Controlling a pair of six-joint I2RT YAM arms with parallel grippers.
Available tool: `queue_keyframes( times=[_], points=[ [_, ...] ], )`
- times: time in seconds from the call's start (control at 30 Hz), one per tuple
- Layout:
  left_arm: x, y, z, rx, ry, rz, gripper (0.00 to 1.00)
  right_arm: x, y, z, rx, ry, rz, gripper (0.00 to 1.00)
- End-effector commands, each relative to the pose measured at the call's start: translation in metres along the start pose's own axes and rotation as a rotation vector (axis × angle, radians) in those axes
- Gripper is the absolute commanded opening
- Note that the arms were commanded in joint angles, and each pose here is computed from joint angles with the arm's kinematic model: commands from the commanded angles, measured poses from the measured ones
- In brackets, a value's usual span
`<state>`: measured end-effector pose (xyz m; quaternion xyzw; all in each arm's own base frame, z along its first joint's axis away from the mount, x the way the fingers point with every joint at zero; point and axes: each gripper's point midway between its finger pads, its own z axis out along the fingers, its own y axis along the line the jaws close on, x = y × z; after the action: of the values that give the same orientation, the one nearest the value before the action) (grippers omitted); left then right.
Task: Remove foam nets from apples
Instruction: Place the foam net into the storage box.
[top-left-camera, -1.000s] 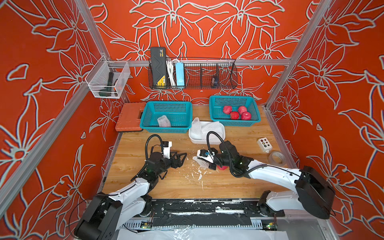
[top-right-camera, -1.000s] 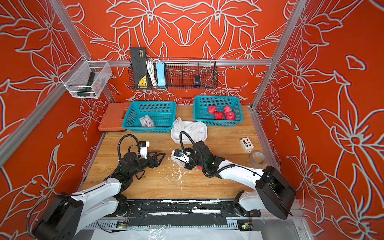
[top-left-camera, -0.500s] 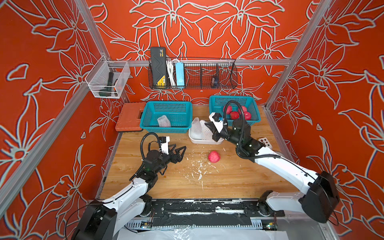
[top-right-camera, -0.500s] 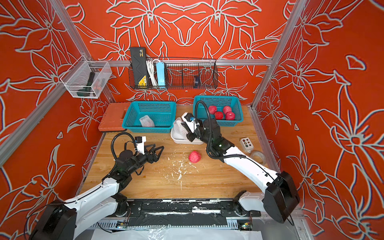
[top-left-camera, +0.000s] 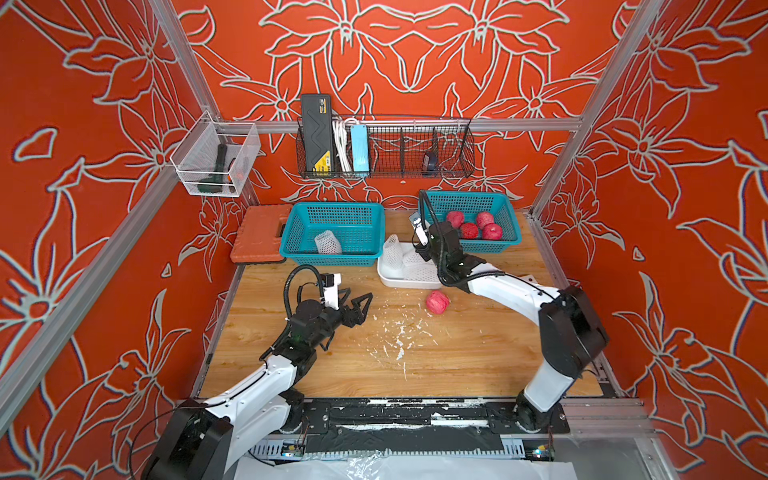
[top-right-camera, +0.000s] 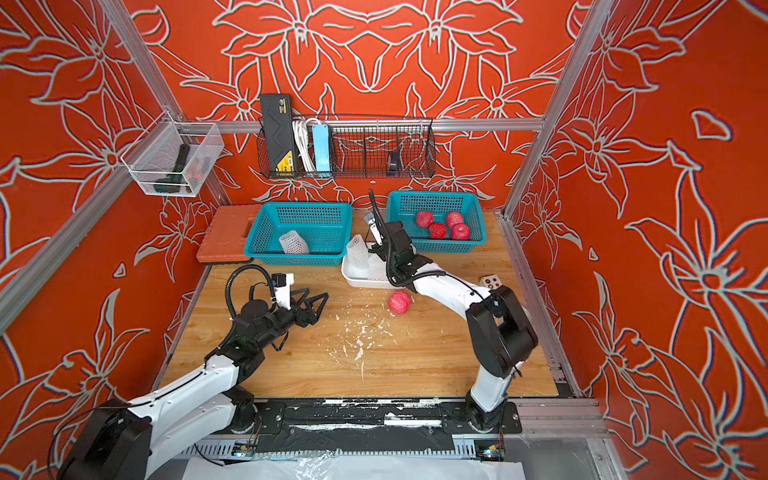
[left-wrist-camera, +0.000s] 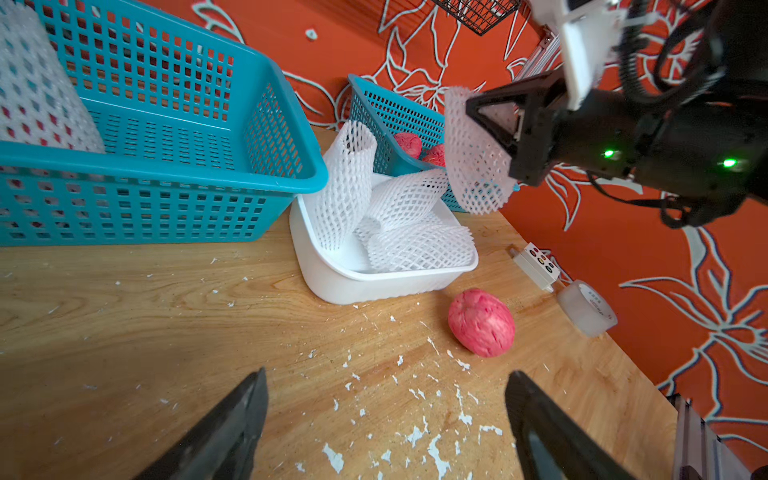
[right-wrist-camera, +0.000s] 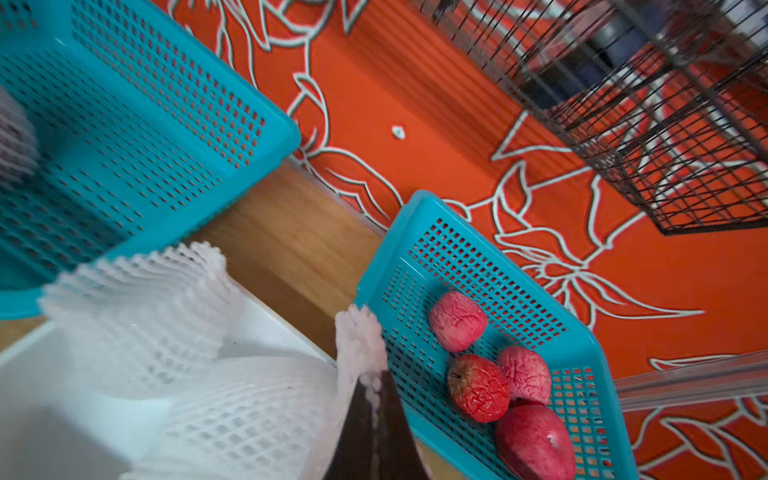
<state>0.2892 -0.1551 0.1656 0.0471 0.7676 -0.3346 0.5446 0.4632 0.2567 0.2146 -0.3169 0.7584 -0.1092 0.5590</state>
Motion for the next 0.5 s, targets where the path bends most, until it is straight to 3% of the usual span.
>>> queue_keyframes(
  times=[0.0,0.1,0.23,0.47],
  points=[
    [-0.003,-0.004,0.001,0.011,-0.013,0.022,0.88,-0.009,-0.003,0.012,0.058,-0.015,-0.094,0.0],
    [-0.001,-0.002,0.0,0.006,-0.012,0.025,0.88,0.002,0.019,0.025,0.014,-0.01,-0.129,0.0],
    [0.003,0.002,-0.002,-0.012,-0.011,0.031,0.88,0.012,0.059,0.026,-0.163,-0.044,-0.064,0.0],
    [0.005,0.003,-0.001,-0.015,-0.003,0.036,0.88,0.029,0.101,0.027,-0.337,-0.067,-0.017,0.0]
  ],
)
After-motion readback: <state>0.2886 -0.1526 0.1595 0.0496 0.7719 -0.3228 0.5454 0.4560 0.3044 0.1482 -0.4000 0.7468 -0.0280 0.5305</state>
